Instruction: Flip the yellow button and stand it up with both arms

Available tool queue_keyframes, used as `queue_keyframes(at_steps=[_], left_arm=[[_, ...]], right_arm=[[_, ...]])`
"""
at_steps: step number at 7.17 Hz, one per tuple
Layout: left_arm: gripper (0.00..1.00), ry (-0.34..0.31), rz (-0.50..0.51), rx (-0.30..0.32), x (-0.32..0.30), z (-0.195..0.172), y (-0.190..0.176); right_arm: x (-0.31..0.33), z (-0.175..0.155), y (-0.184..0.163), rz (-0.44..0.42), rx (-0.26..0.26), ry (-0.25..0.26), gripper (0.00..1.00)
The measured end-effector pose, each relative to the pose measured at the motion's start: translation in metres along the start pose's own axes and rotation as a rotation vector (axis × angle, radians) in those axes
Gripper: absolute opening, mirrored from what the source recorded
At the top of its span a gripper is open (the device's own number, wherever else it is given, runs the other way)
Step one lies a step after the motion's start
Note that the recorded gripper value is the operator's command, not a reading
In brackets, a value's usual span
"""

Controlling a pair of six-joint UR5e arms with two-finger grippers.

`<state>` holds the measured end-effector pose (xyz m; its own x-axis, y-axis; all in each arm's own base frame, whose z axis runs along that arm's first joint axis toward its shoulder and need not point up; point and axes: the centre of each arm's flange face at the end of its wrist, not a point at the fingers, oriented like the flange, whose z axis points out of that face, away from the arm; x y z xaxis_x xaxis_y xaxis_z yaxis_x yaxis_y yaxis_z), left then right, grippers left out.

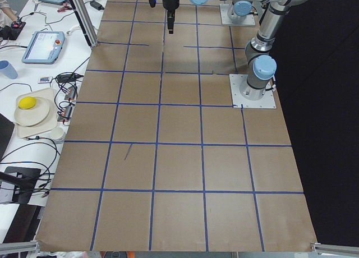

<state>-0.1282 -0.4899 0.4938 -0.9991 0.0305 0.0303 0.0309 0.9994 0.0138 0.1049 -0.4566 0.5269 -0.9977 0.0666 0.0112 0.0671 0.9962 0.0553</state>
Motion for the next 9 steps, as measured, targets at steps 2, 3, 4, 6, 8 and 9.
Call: queue_keyframes(at_steps=[2, 3, 4, 6, 8, 9], left_arm=[[1.0, -0.002, 0.001, 0.001, -0.0001, -0.0003, -0.0004], [1.0, -0.002, 0.002, 0.002, 0.0002, -0.0004, -0.0004], [1.0, -0.002, 0.002, 0.001, 0.0003, -0.0003, -0.0003], [1.0, -0.004, 0.002, -0.002, 0.0001, 0.0008, -0.0004], [1.0, -0.007, 0.004, -0.004, -0.0003, 0.0019, -0.0002], [1.0, -0.008, 0.004, -0.003, -0.001, 0.0017, -0.0002]], right_arm=[[-0.0083, 0.0099, 0.0023, -0.012, -0.022, 0.002, 1.0], [-0.009, 0.0124, 0.0018, -0.012, -0.025, 0.002, 1.0], [-0.0091, 0.0121, 0.0021, -0.011, -0.021, 0.002, 1.0], [-0.0096, 0.0107, 0.0034, -0.012, -0.016, -0.002, 1.0], [-0.0095, 0.011, 0.0033, -0.013, -0.016, 0.0, 1.0], [-0.0095, 0.0116, 0.0032, -0.013, -0.018, 0.001, 1.0]])
